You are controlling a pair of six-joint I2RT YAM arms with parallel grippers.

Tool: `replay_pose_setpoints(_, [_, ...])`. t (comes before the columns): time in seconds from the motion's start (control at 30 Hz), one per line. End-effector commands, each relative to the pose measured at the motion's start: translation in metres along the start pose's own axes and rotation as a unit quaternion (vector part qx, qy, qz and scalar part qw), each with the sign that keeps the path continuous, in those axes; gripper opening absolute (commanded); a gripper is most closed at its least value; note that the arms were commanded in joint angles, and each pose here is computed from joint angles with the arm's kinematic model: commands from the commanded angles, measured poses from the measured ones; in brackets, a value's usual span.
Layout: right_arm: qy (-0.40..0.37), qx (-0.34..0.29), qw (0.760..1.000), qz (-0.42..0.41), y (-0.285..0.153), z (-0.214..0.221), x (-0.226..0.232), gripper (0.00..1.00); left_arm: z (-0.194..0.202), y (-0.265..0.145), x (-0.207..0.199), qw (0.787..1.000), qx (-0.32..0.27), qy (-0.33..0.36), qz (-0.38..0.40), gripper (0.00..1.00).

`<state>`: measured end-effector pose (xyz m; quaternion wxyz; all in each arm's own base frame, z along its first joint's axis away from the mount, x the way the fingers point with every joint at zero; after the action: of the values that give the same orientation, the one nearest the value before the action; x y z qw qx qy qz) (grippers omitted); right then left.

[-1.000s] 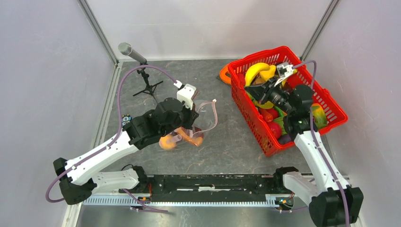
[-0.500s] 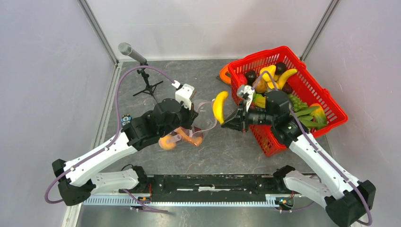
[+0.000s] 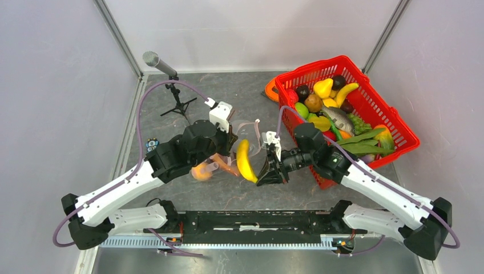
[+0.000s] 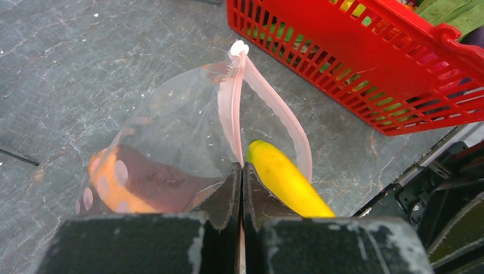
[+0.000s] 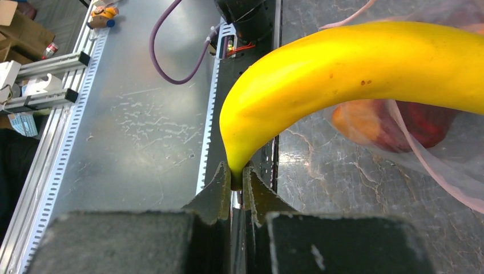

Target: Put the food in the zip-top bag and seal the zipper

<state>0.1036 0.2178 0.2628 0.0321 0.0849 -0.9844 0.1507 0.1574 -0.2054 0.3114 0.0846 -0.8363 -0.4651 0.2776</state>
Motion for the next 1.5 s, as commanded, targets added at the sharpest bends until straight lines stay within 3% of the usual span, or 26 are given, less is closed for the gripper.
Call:
replay_pose_setpoints(0.0, [-0.035, -0.006, 0.999, -0.008, 0.005, -0.008, -0.005, 0.0, -0.007, -0.006, -0.005, 0.999, -0.025, -0.016, 0.032, 0.02])
replay_pose_setpoints(0.13, [-0.051, -0.004, 0.999, 0.009, 0.004, -0.016, -0.011, 0.0, -0.003, -0.013, -0.005, 0.998, -0.021, -0.002, 0.06, 0.02])
replay_pose_setpoints(0.57, [0.039, 0.142, 0.989, 0.018, 0.022, 0.001, -0.051, 0.0, 0.013, -0.027, -0.005, 0.988, 0.031, 0.069, 0.134, 0.02])
replay_pose_setpoints(0.93, [0.083, 0.125, 0.988, 0.04, 0.026, -0.017, -0.074, 0.02, 0.027, -0.025, -0.012, 0.975, 0.096, 0.092, 0.178, 0.02])
replay_pose_setpoints(1.17, [0.142, 0.127, 0.977, 0.094, 0.035, -0.015, -0.089, 0.0, 0.022, -0.023, -0.015, 0.979, 0.078, 0.074, 0.176, 0.02])
replay_pose_setpoints(1.37, [0.186, 0.074, 0.968, 0.151, 0.041, -0.024, -0.095, 0.04, 0.017, -0.017, -0.018, 0.984, 0.058, 0.047, 0.165, 0.02])
replay_pose_setpoints(1.4, [0.186, 0.069, 0.968, 0.154, 0.041, -0.025, -0.096, 0.11, 0.015, -0.016, -0.02, 0.984, 0.051, 0.041, 0.165, 0.02])
replay_pose_setpoints(1.47, [0.191, 0.069, 0.967, 0.152, 0.044, -0.024, -0.097, 0.14, 0.01, -0.015, -0.021, 0.986, 0.03, 0.023, 0.162, 0.02])
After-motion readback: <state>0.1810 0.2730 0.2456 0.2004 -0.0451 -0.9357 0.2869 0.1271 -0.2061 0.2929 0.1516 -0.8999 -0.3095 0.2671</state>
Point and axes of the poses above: each gripper's point midway between its finger pads, its own y axis out along the fingers, its own x axis along the line the jaws close on, z = x × y, the point moved 8 cm from there along -y, back along the fingers, and after that the axes turned 15 degrees about -y, right-handed, at the moved point
